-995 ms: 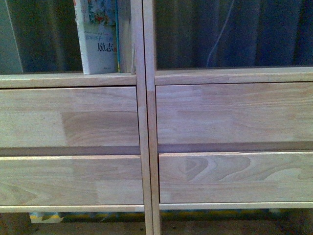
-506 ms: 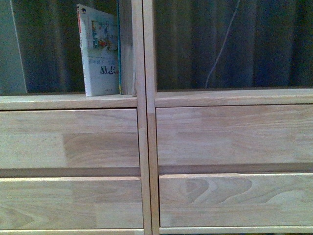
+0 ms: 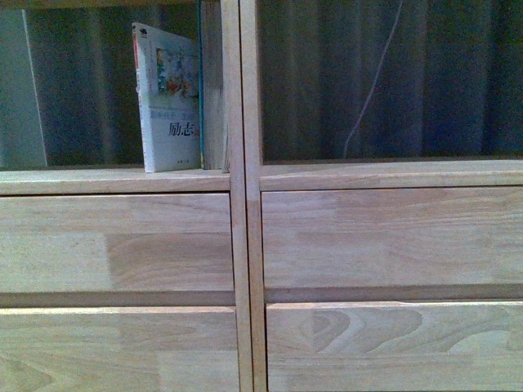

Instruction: Organize books on shelf

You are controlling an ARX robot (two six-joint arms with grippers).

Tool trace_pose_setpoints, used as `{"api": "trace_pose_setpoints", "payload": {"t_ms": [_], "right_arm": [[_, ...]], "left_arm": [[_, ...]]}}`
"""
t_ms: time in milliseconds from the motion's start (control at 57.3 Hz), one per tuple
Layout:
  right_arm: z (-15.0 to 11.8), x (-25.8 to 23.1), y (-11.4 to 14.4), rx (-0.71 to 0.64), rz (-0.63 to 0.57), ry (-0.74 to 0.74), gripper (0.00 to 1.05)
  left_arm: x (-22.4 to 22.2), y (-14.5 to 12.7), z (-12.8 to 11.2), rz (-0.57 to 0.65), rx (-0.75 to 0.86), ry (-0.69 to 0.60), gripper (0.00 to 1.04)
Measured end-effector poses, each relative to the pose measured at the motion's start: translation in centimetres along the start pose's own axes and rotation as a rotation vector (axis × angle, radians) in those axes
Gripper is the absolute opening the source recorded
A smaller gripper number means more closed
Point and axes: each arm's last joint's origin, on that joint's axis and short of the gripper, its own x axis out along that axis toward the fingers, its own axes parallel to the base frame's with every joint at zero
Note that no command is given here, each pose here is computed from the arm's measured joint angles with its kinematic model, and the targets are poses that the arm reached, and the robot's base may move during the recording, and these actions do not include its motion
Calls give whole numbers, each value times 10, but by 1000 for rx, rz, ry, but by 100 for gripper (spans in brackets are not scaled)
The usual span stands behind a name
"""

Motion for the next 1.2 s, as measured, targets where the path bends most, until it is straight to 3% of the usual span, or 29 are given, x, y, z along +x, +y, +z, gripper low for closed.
{"api": "trace_pose_setpoints", "payload": {"t_ms": [698, 1205], "right_arm": [[-20, -1, 0, 0, 1, -14, 3], [-20, -1, 0, 0, 1, -15, 3]], "left_arm": [[-20, 0, -25, 1, -1, 23, 3], [-24, 0, -24, 1, -1, -5, 3]]}}
